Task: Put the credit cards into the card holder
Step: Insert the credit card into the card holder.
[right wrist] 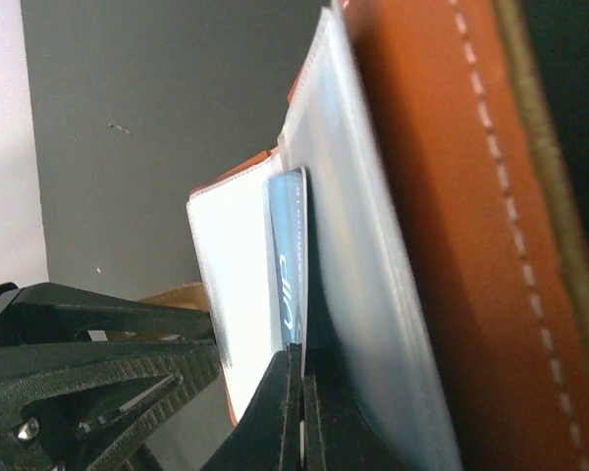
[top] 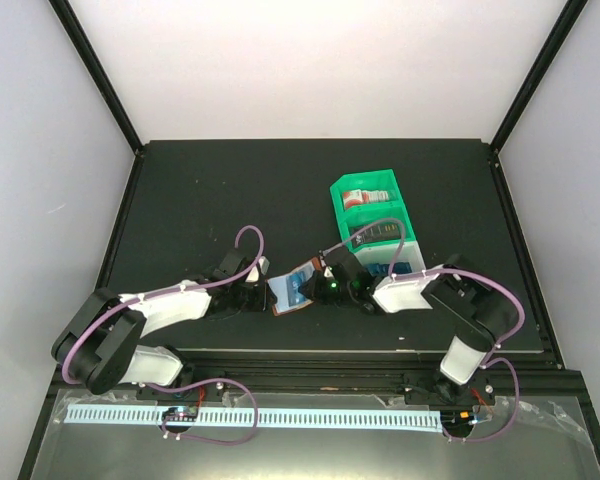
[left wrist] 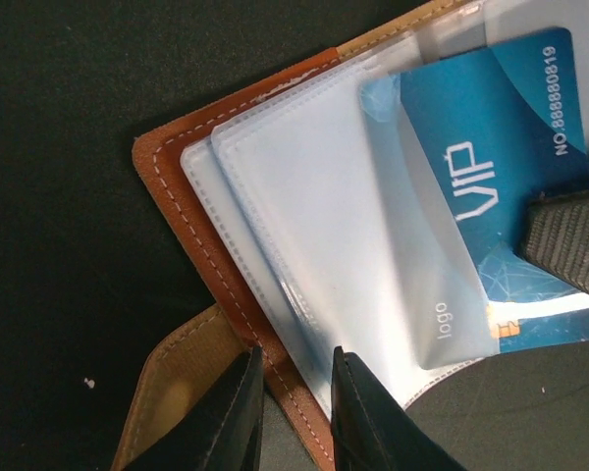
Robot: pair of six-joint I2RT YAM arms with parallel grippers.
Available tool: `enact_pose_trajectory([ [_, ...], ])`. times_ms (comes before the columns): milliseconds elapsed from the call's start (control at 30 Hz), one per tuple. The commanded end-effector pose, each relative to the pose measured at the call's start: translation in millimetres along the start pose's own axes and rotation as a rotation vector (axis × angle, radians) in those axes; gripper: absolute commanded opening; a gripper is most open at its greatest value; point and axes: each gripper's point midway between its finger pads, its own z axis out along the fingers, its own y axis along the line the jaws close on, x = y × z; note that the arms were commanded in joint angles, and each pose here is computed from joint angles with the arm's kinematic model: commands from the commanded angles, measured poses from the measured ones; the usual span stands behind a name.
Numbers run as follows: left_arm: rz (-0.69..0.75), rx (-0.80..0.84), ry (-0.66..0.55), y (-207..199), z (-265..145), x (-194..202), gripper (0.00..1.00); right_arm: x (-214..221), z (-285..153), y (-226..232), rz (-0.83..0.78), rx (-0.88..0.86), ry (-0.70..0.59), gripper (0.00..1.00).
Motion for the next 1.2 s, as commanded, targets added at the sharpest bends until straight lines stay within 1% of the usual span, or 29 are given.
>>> enact_pose_trajectory([
  [0,-0.012,-0.049,0.017,9.8,5.2,5.1,0.21,17.2,-11.2,-37.5,0.012,0.175,0.035,0.01],
  [100,-0.013,-0.060,0.016,11.4,5.5,4.8,0.21,18.6,-14.4,-44.0,0.021,0.214,0.040,0.01],
  [200,-0.014,-0.062,0.016,11.7,5.7,4.5,0.21,21.3,-13.5,-43.8,0.016,0.210,0.056,0.01],
  [467,-0.007,-0.025,0.020,4.9,5.9,4.1,0.22,25.4,10.6,-17.7,-0.057,0.108,0.158,0.02],
  [600,-0.007,-0.029,0.020,5.5,5.9,4.0,0.23,26.4,18.3,-13.4,-0.082,0.087,0.186,0.06],
  [700,-0.007,-0.035,0.018,6.4,5.3,3.9,0.25,22.2,13.6,-11.0,-0.109,0.099,0.167,0.13],
  [800,-0.008,-0.042,0.013,7.4,4.5,3.2,0.25,10.9,1.6,-7.1,-0.145,0.130,0.108,0.26],
  [900,-0.009,-0.041,0.005,6.8,3.1,1.6,0.27,3.1,-11.8,-6.3,-0.178,0.188,0.077,0.42],
  [967,-0.009,-0.038,0.003,5.6,2.6,0.9,0.29,1.1,-17.4,-4.6,-0.190,0.221,0.077,0.48],
  [1067,-0.010,-0.032,-0.001,4.3,2.9,-0.1,0.30,-2.9,-20.2,-4.1,-0.206,0.271,0.060,0.52],
  [1167,-0.011,-0.027,0.004,3.4,4.8,-0.6,0.30,-3.5,-14.6,-10.0,-0.212,0.311,0.071,0.52],
])
